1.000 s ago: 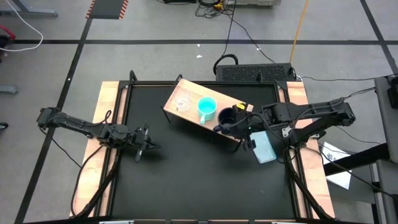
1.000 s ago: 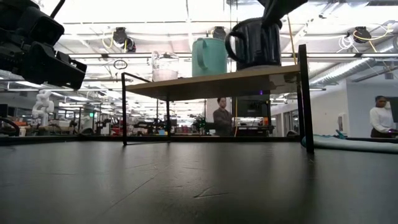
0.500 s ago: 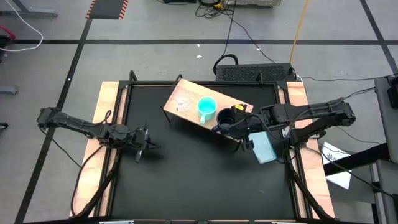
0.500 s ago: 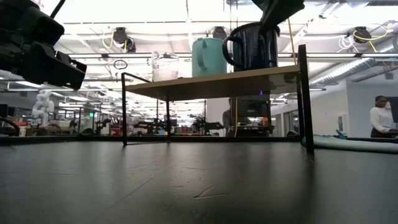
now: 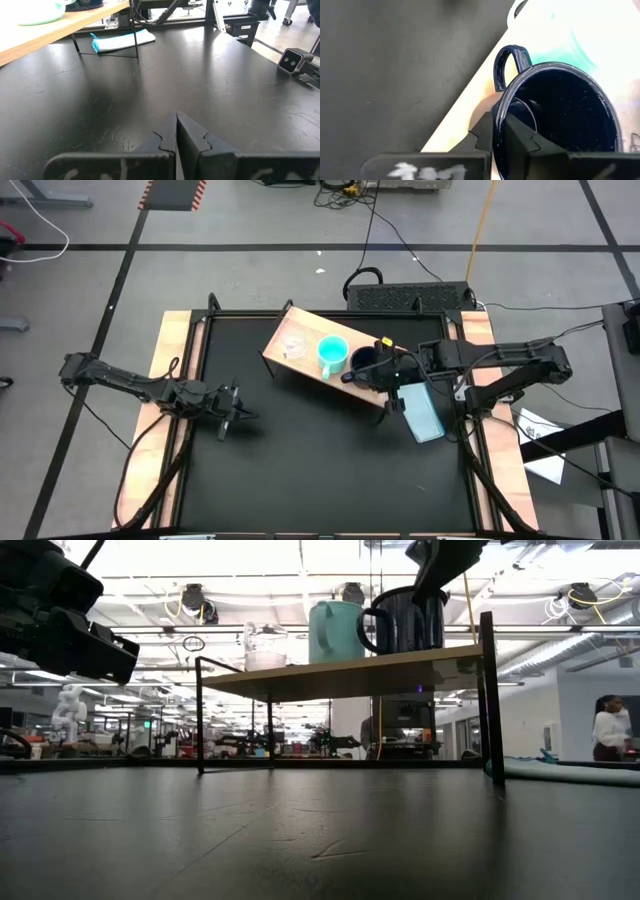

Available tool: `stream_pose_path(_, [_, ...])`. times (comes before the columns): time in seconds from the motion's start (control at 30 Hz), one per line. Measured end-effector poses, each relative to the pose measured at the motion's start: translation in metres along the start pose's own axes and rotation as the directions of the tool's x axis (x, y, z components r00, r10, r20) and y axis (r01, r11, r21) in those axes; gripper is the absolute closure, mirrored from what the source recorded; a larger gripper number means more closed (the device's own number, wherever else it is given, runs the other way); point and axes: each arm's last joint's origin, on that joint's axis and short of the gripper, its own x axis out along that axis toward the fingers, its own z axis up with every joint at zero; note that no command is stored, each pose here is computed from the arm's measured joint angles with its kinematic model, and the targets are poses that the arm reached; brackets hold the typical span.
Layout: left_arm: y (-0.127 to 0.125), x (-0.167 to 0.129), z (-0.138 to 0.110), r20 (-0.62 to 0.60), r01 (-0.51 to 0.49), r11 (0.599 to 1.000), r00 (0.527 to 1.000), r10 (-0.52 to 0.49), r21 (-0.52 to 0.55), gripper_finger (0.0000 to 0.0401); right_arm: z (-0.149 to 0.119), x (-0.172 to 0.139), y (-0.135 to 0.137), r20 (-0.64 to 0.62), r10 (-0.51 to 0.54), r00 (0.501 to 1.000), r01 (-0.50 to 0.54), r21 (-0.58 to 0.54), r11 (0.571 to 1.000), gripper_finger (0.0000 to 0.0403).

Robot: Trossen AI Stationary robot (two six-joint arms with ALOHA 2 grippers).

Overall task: Stack small to large cups/mugs on shelf
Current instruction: Put the dark blue mug on the shelf

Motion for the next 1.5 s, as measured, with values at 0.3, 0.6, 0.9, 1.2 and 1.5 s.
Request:
stream_pose_path(0.3, [0.0000,0.0000,-0.0001,-0.001,0.000,1.000,1.000,0.000,0.004,0.0394,-0.0028,0.0004,-0.0023,-0.019,0.016,1.000,-0.016,0.009,1.000,0.0389])
stream_pose_path(0.6, [0.0000,0.0000,-0.0001,0.000,0.000,1.000,1.000,0.000,-0.001,0.0394,-0.0061,-0.0003,-0.0014,-0.054,0.026,0.998,-0.028,-0.031,0.999,0.0389])
stream_pose_path(0.9, [0.0000,0.0000,-0.0001,0.000,0.000,1.000,1.000,0.000,-0.003,0.0394,-0.0069,0.0000,0.0002,-0.053,0.076,0.996,-0.081,-0.105,0.991,0.0389])
stream_pose_path(1.2, [0.0000,0.0000,-0.0001,0.000,0.000,1.000,1.000,0.000,-0.003,0.0393,-0.0087,0.0010,-0.0040,-0.062,0.075,0.995,-0.081,-0.086,0.993,0.0389])
stream_pose_path(1.5, [0.0000,0.0000,-0.0001,0.000,0.000,1.000,1.000,0.000,-0.003,0.0393,-0.0092,0.0022,-0.0088,-0.056,0.067,0.996,-0.070,-0.059,0.996,0.0389])
